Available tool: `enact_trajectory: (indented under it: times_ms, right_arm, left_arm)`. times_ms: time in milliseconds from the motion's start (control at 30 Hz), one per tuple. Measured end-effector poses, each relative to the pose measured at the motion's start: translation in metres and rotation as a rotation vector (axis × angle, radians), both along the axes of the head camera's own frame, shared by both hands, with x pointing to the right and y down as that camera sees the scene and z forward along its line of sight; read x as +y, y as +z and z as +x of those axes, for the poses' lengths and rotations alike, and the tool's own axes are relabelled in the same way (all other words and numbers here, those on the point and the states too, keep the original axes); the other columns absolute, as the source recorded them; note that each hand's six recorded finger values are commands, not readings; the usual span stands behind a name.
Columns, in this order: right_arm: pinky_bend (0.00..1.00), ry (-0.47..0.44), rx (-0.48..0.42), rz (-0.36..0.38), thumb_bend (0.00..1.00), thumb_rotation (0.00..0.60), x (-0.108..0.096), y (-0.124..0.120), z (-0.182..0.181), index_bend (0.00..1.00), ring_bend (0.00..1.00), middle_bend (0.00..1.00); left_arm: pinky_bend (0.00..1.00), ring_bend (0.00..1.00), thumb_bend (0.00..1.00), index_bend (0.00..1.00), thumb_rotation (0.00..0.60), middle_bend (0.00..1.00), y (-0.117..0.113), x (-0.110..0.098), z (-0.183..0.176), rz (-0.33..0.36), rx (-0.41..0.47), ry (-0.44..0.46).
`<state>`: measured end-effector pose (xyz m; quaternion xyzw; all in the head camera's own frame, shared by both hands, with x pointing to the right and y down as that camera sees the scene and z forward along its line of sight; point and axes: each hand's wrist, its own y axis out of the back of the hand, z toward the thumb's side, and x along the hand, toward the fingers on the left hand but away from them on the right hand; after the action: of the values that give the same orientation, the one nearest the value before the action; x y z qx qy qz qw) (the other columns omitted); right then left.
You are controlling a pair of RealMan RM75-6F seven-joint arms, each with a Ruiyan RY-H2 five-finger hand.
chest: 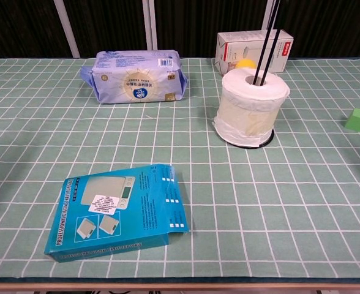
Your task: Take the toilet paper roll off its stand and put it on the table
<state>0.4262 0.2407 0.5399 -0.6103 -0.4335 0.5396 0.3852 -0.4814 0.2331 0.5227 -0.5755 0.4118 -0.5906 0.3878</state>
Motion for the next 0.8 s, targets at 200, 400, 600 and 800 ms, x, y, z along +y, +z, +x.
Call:
enact_trajectory:
  times_ms: [200, 400, 600, 800]
  right_arm:
    - [0.05, 0.086, -0.120, -0.027, 0.00, 0.600, 0.000, 0.004, 0.002, 0.03, 0.04, 0.01]
    - [0.02, 0.214, -0.346, -0.094, 0.00, 0.600, -0.006, 0.017, 0.004, 0.03, 0.03, 0.01]
    - [0.00, 0.348, -0.601, -0.220, 0.00, 0.600, -0.036, 0.048, -0.005, 0.03, 0.01, 0.00]
    - [0.00, 0.433, -0.718, -0.334, 0.00, 0.600, -0.078, 0.088, -0.032, 0.03, 0.00, 0.00]
  left_arm:
    - [0.00, 0.00, 0.22, 0.05, 0.600, 0.00, -0.002, 0.001, 0.000, 0.005, 0.001, -0.002]
    - [0.00, 0.00, 0.22, 0.05, 0.600, 0.00, -0.001, 0.002, 0.001, -0.004, 0.002, -0.002]
    - [0.00, 0.00, 0.22, 0.05, 0.600, 0.00, -0.004, 0.003, 0.001, 0.004, 0.004, -0.003]
    - [0.00, 0.00, 0.22, 0.05, 0.600, 0.00, -0.002, 0.002, 0.000, -0.002, -0.001, -0.010]
